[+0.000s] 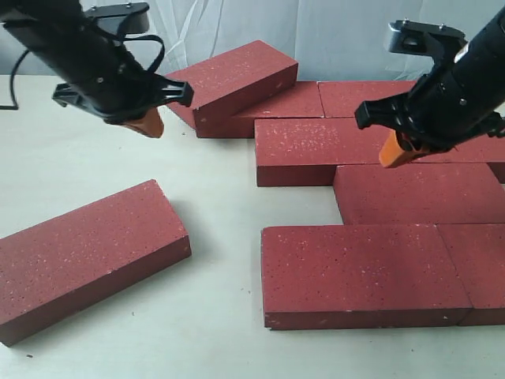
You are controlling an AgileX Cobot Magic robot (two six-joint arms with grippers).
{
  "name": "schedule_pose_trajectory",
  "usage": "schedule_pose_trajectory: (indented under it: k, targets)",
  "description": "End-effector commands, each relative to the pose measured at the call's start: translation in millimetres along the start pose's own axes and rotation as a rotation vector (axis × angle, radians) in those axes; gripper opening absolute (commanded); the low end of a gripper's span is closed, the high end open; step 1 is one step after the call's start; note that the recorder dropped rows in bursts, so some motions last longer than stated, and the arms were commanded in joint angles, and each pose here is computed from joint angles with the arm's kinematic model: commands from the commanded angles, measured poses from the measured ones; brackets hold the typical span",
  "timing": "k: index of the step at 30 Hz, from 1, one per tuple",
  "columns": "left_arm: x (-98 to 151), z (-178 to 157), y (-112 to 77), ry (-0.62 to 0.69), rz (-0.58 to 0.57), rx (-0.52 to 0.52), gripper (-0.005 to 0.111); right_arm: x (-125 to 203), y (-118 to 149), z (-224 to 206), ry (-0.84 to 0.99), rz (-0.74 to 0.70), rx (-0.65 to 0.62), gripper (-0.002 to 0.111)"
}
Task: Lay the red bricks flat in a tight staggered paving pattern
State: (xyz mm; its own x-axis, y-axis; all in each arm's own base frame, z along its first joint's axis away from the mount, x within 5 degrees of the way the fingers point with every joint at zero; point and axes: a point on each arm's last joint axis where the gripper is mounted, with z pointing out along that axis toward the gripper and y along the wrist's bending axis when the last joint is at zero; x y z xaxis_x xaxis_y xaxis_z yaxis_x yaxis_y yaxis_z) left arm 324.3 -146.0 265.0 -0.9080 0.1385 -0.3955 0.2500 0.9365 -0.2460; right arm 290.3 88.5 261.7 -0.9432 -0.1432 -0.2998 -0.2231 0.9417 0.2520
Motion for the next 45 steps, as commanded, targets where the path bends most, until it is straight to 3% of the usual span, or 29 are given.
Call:
schedule_pose_trajectory:
  k: [1, 9, 13, 18, 45]
  targets:
    - [30, -37, 2.5, -0.044, 0.024, -0.015, 0.0, 16, 0, -5, -0.067, 0.004, -0.006, -0.001]
    - [78, -77, 7.7, -0.104, 0.059, -0.031, 0.0, 19, 13, -3, -0.122, -0.013, -0.167, -0.001]
    - [95, -73, 16.0, -0.074, 0.091, -0.08, 0.0, 17, 22, -5, -0.144, -0.038, -0.265, -0.001]
    - [110, -54, 24.5, -0.015, 0.098, -0.111, 0.0, 17, 24, -6, -0.155, -0.042, -0.294, -0.001]
    - [104, 39, 38.4, 0.065, 0.033, -0.118, 0.0, 14, 23, -6, -0.18, -0.036, -0.286, -0.001]
